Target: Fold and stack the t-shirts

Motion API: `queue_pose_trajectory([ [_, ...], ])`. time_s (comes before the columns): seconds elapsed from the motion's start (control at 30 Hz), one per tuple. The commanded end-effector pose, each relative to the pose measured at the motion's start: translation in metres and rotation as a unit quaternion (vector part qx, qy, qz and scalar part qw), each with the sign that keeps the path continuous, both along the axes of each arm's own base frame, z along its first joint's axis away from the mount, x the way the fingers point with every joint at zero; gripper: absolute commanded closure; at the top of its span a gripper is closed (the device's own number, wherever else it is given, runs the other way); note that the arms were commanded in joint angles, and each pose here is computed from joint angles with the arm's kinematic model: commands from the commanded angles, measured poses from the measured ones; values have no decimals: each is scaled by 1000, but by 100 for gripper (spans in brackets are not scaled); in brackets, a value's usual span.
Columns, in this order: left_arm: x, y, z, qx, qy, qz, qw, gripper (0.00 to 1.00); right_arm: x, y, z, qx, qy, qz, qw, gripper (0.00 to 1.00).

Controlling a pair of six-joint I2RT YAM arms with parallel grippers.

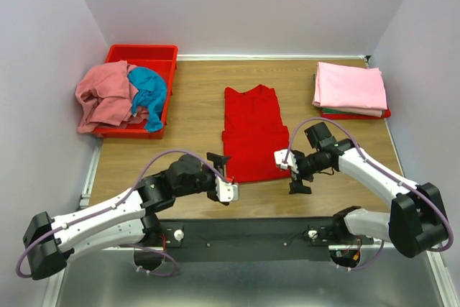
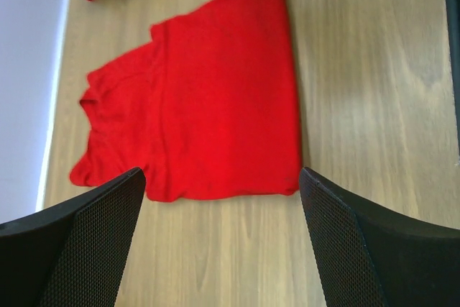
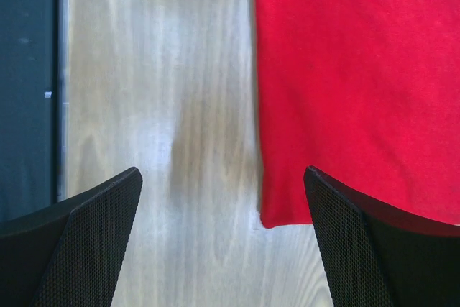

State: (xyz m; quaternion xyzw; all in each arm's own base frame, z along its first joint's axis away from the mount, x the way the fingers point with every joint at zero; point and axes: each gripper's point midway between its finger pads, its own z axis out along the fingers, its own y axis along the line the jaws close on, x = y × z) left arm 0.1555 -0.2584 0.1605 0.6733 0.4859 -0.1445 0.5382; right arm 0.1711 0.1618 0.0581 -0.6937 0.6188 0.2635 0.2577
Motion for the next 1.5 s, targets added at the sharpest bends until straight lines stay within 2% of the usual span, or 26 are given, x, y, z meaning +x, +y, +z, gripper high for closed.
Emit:
queue_pose_trajectory([
  [0.0, -4, 3, -30, 57, 7, 5, 998, 5, 19, 2, 0, 0, -49, -8, 999, 0],
  [0.13, -9, -1, -50, 90, 4, 0, 996, 5, 25, -1, -3, -9, -49, -36, 998, 0],
  [0.53, -6, -14, -79, 97, -6, -13, 995, 3, 33, -6, -8, -30, -40, -70, 996, 0],
  [0.67, 4, -20, -88, 99, -7, 7, 995, 3, 34, -5, -7, -26, -37, -73, 996, 0],
  [0.73, 18, -21, -95, 109, -9, 45, 993, 4, 34, -4, -7, -25, -36, -74, 996, 0],
  [0.83, 25, -23, -116, 138, 6, 62, 988, 19, 33, -4, -7, -24, -34, -75, 996, 0],
  [0.87, 28, -27, -118, 140, 10, 67, 988, 31, 33, -4, -7, -24, -33, -75, 996, 0],
  [0.9, 31, -26, -124, 149, 13, 74, 986, 36, 33, -3, -7, -23, -30, -76, 996, 0],
  [1.13, 45, -19, -140, 177, 19, 104, 979, 51, 31, -3, -10, -22, -25, -75, 997, 1],
  [1.17, 44, -19, -140, 177, 19, 104, 979, 61, 29, -3, -10, -21, -25, -70, 997, 1],
  [1.27, 42, -18, -140, 178, 21, 98, 979, 80, 24, -3, -13, -18, -24, -61, 998, 1],
  [1.33, 40, -19, -140, 177, 23, 93, 979, 81, 23, -3, -14, -16, -30, -51, 998, 1],
  [1.43, 39, -21, -138, 175, 24, 88, 980, 100, 21, -4, -20, -21, -27, -45, 998, 3],
  [1.47, 38, -22, -138, 174, 26, 84, 981, 100, 23, -4, -24, -29, -21, -53, 998, 6],
])
